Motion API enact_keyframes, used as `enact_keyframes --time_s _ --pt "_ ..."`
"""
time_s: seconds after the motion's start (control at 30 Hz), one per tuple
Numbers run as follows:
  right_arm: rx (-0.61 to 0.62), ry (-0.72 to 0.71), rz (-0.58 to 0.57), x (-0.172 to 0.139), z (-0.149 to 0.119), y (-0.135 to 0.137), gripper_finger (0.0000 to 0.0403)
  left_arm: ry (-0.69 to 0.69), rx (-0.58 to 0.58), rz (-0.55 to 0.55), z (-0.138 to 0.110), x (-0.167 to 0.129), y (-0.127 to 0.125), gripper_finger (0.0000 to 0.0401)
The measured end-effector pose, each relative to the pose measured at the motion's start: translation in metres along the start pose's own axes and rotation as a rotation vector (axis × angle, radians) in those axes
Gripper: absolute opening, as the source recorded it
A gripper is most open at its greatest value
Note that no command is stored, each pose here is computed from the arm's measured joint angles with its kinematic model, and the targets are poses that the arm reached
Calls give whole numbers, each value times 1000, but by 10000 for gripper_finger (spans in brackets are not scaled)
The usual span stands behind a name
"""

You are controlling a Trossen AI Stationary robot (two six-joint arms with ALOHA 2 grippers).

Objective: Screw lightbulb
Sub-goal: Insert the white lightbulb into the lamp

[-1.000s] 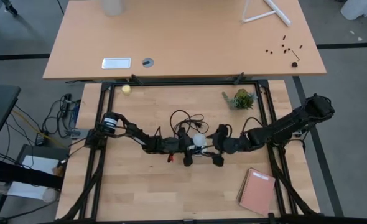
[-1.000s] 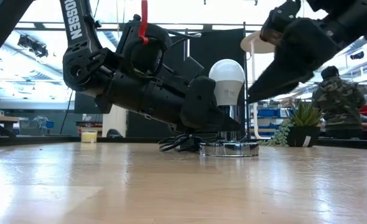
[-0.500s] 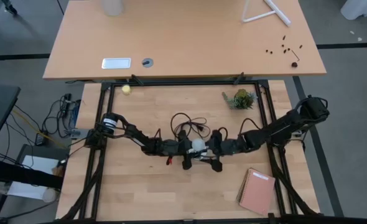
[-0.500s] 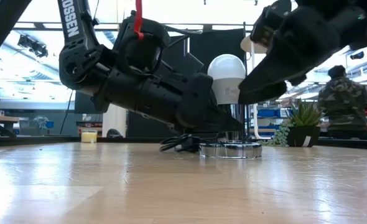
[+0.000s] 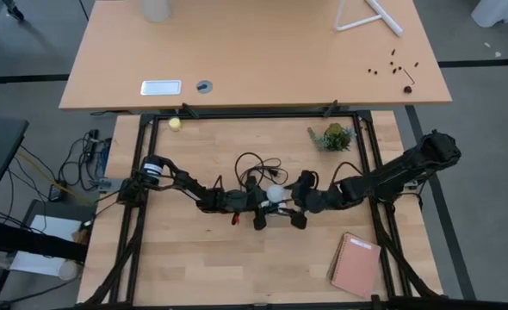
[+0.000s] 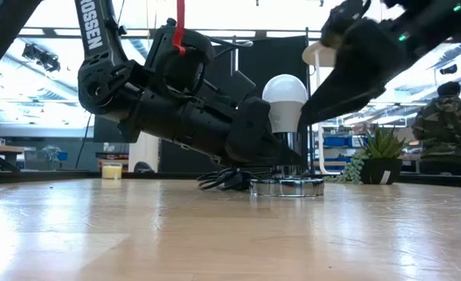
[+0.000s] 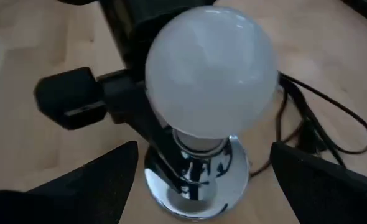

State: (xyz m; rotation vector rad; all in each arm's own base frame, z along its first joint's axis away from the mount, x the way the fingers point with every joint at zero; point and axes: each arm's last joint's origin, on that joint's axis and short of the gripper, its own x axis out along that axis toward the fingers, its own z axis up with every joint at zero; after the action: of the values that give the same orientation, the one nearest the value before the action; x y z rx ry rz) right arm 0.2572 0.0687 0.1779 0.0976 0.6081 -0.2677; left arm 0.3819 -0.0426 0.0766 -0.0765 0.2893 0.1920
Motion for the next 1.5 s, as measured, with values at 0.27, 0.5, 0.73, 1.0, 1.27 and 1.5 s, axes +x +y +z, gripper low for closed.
enact_keyframes --time_s 0.27,0.5,0.73,1.0,1.27,1.5 --pt "12 -63 109 6 13 -6 373 7 11 -14 -1 0 -1 190" --pt "28 -38 191 -1 7 9 373 2 12 -22 0 -1 -3 190" --pt "39 49 307 -15 -6 31 373 -1 2 0 0 -1 -4 190" --pt "-7 -9 15 -6 -2 7 373 -7 12 -11 0 -1 -4 190" --pt "7 19 158 11 2 0 373 -5 14 -20 0 -1 -4 190" --pt "27 0 241 10 -3 18 373 -1 18 -18 -1 -2 -6 190"
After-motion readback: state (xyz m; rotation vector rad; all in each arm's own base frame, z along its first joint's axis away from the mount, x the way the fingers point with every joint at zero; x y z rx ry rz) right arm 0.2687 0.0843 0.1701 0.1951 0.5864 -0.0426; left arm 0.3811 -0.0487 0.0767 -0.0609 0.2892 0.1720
